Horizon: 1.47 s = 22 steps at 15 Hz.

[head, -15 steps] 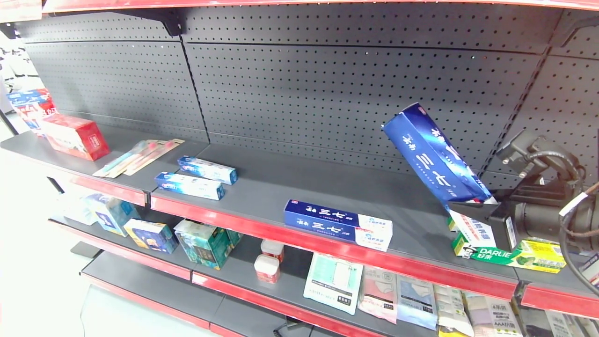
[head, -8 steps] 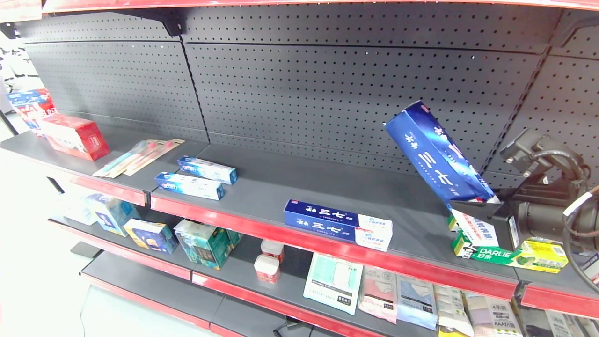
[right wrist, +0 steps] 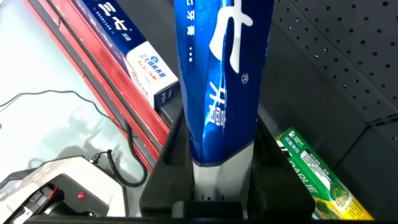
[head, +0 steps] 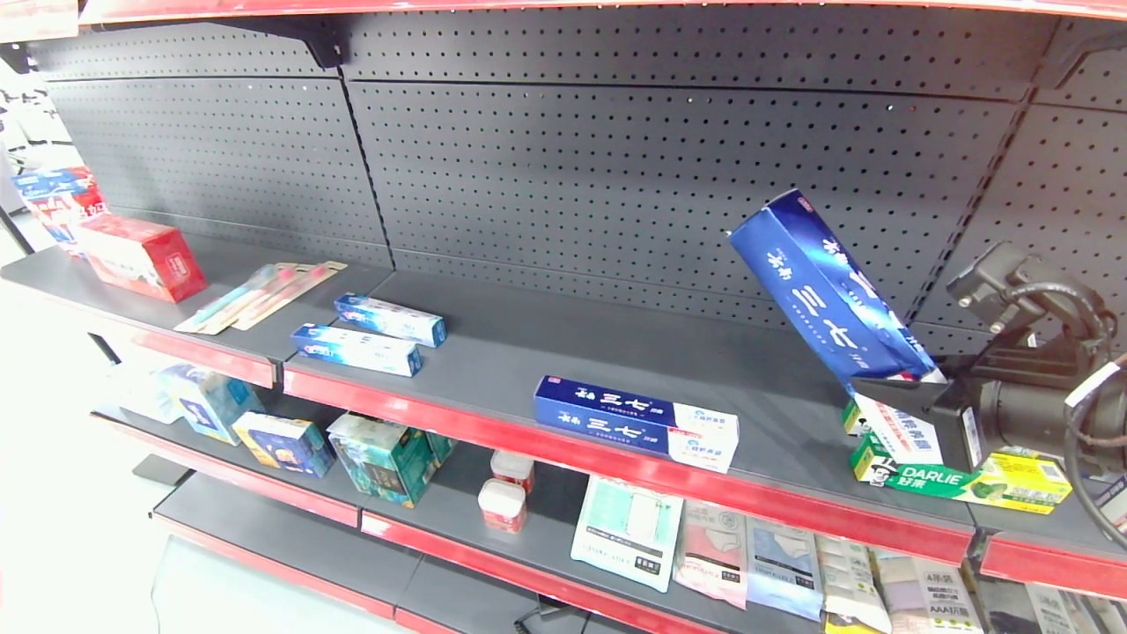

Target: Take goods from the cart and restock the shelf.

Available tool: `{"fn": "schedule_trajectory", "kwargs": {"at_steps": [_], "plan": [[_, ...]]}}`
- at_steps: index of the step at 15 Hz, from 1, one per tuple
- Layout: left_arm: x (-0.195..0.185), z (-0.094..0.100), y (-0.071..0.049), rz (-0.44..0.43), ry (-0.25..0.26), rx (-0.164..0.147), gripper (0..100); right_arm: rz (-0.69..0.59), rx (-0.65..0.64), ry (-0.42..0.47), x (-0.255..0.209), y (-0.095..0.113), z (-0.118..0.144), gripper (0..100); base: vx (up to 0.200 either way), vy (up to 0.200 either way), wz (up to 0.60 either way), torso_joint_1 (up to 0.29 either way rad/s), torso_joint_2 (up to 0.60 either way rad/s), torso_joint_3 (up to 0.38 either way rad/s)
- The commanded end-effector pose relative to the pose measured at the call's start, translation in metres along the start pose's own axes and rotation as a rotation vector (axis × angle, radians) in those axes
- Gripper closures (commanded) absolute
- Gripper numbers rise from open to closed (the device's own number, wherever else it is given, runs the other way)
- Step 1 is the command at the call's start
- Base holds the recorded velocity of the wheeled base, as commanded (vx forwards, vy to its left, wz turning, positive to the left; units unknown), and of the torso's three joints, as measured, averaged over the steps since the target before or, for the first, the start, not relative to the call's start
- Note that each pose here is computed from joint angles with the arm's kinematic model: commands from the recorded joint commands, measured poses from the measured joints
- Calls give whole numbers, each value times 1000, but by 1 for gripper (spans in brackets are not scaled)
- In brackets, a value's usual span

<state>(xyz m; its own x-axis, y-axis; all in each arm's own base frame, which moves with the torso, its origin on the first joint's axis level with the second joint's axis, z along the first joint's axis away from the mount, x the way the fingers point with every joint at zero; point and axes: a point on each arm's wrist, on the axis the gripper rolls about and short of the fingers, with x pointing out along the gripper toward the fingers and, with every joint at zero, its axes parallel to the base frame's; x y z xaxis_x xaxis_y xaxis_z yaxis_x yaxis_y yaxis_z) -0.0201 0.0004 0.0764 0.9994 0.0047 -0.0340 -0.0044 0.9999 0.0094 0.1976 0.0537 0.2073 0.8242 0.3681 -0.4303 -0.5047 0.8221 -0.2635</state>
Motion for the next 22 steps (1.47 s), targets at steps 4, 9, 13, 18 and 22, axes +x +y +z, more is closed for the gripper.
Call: {"fn": "schedule_trajectory", "kwargs": {"at_steps": [4, 9, 13, 18, 22], "plan": [[-3, -1, 0, 25, -35, -4, 0, -1, -9, -15, -2, 0, 3, 100, 0, 0, 0, 0, 0, 0], [-3, -1, 0, 26, -35, -2, 0, 34, -18, -14, 8, -1, 6, 100, 0, 0, 0, 0, 0, 0], [-3, -1, 0, 25, -35, -2, 0, 208, -8, -42, 33, -8, 10, 100, 0, 0, 0, 0, 0, 0], [-3, -1, 0, 25, -35, -2, 0, 294, -142, -48, 73, -36, -1, 100, 0, 0, 0, 0, 0, 0], [-3, -1, 0, 25, -35, -2, 0, 302, -180, -72, 107, -56, 6, 100, 0, 0, 0, 0, 0, 0]]}}
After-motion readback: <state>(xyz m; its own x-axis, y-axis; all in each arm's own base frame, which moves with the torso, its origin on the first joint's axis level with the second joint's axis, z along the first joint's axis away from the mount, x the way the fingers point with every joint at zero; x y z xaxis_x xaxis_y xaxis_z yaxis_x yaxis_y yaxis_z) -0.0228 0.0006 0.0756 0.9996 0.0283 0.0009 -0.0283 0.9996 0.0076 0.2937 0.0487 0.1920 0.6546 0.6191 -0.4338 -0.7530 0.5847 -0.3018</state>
